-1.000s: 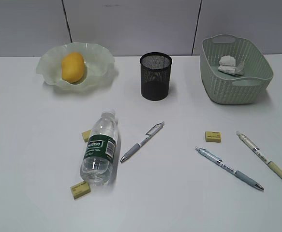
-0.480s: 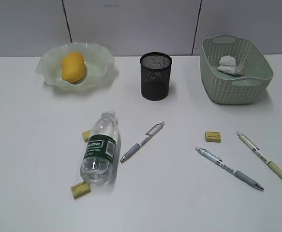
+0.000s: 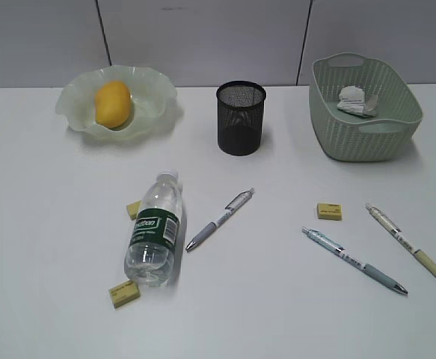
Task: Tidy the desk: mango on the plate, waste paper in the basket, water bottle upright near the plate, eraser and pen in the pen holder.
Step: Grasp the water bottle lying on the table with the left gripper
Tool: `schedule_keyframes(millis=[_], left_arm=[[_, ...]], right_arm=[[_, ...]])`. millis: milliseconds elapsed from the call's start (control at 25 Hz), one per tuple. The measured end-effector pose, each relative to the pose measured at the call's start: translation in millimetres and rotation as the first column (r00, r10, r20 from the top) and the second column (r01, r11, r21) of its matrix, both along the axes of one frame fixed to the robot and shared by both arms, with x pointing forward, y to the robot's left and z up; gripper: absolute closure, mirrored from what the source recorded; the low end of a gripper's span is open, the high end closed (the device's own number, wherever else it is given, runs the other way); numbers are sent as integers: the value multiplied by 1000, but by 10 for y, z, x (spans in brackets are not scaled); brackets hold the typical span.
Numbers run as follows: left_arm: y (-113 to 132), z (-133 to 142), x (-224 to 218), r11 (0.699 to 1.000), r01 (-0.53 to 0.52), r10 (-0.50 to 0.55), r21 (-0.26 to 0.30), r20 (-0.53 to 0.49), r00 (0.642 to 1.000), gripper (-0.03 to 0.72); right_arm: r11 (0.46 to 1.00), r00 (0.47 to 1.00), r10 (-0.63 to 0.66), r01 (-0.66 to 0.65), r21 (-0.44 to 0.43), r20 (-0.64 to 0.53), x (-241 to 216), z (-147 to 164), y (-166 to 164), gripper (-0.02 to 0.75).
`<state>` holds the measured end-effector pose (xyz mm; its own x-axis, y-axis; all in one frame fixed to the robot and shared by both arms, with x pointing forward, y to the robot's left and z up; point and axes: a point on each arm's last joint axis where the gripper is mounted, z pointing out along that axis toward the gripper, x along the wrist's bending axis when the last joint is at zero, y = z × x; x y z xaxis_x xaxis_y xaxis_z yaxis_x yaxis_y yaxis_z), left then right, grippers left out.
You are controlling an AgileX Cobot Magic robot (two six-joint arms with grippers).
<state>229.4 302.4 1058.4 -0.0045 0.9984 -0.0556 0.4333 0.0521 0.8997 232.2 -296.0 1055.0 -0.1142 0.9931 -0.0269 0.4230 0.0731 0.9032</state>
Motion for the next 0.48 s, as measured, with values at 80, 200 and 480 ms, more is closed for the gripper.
schedule_keyframes(millis=[80, 200, 480], left_arm=[[0, 19, 21, 1000, -1, 1, 1, -12, 1000, 146], [10, 84, 98, 1000, -9, 10, 16, -82, 997, 106], [-12, 329, 596, 999, -45, 34, -18, -413, 910, 91]], right_arm=[[1000, 1000, 0, 0, -1, 0, 0, 0, 0, 316], [1000, 1000, 1, -1, -3, 0, 0, 0, 0, 316], [1000, 1000, 1, -1, -3, 1, 0, 1, 0, 316]])
